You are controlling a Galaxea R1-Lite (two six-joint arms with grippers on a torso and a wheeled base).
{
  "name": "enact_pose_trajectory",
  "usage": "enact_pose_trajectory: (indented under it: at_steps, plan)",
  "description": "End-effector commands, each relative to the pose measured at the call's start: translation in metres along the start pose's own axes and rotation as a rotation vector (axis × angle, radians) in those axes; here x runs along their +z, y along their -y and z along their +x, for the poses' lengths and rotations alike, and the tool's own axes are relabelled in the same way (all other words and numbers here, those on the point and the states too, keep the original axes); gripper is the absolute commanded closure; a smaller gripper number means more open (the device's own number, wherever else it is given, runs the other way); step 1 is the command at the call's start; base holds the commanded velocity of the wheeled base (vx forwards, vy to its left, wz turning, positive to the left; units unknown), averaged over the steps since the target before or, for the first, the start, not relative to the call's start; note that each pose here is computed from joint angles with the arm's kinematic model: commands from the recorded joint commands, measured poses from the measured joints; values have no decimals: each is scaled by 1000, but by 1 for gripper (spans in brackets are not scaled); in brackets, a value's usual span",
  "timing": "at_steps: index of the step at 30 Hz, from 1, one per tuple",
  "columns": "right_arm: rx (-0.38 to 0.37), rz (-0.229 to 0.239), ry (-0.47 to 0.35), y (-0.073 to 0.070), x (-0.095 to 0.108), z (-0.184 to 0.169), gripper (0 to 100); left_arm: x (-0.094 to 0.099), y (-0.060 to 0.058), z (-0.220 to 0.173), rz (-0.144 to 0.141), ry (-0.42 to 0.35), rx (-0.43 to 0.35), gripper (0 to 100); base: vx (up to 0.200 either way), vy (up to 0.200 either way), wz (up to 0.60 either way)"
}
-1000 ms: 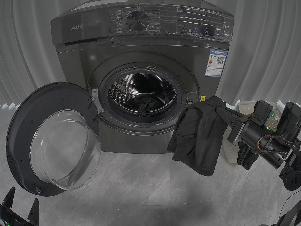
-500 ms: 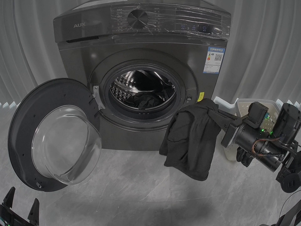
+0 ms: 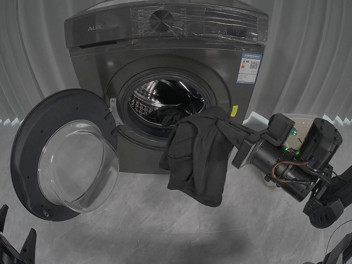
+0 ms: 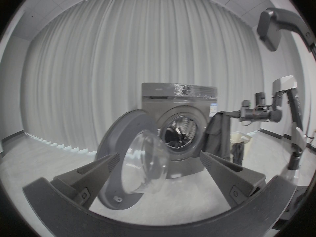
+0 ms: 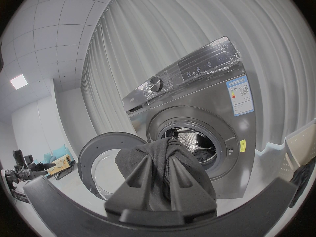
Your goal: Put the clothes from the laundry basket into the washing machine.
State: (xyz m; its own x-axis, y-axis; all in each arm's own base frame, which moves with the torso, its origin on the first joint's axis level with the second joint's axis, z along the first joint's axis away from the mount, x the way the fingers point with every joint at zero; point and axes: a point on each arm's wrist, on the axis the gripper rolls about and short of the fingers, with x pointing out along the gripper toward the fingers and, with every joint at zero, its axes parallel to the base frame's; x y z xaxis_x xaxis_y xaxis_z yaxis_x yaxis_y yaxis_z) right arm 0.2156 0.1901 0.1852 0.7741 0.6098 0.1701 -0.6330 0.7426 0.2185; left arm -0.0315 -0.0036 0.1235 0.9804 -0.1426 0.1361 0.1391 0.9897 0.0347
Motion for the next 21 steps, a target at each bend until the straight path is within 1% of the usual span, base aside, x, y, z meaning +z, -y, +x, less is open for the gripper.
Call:
enact_pose_trajectory:
  at_steps: [1,2,3,4,6,7,9,10,11,13,14,15,16,18,21]
  plan:
    - [40,30,4,-11,-8,24,100,16,-1,33,-30,-180,-207,0,0,0,0]
    - [40,30,4,-11,-8,24,100,16,-1,33,-30,-180,-207,0,0,0,0]
    - [36,32,6,-9,-8,29,100,20,-2,52,-49,-225,-275,0,0,0,0]
    - [34,32,11,-9,-7,31,100,22,-3,60,-53,-238,-286,0,0,0,0]
    - [34,32,11,-9,-7,32,100,22,-3,61,-52,-239,-288,0,0,0,0]
    - [31,33,22,-7,-8,39,100,23,-6,87,-53,-276,-316,0,0,0,0]
    - [22,33,24,-5,-9,42,100,23,-5,101,-55,-292,-360,0,0,0,0]
    - [21,33,22,-5,-10,42,100,23,-4,102,-55,-292,-364,0,0,0,0]
    - [16,32,25,-4,-11,45,100,23,-1,118,-60,-296,-410,0,0,0,0]
    - [15,33,28,-4,-11,48,100,23,3,128,-69,-299,-451,0,0,0,0]
    - [15,33,28,-4,-12,49,100,23,4,129,-70,-299,-459,0,0,0,0]
    - [13,32,26,-3,-13,50,100,20,9,140,-85,-324,-505,0,0,0,0]
    - [13,32,24,-3,-14,50,100,19,13,146,-100,-344,-533,0,0,0,0]
    - [10,32,25,-2,-14,50,100,18,21,155,-115,-370,-580,0,0,0,0]
    - [10,32,25,-2,-14,50,100,18,21,155,-115,-370,-580,0,0,0,0]
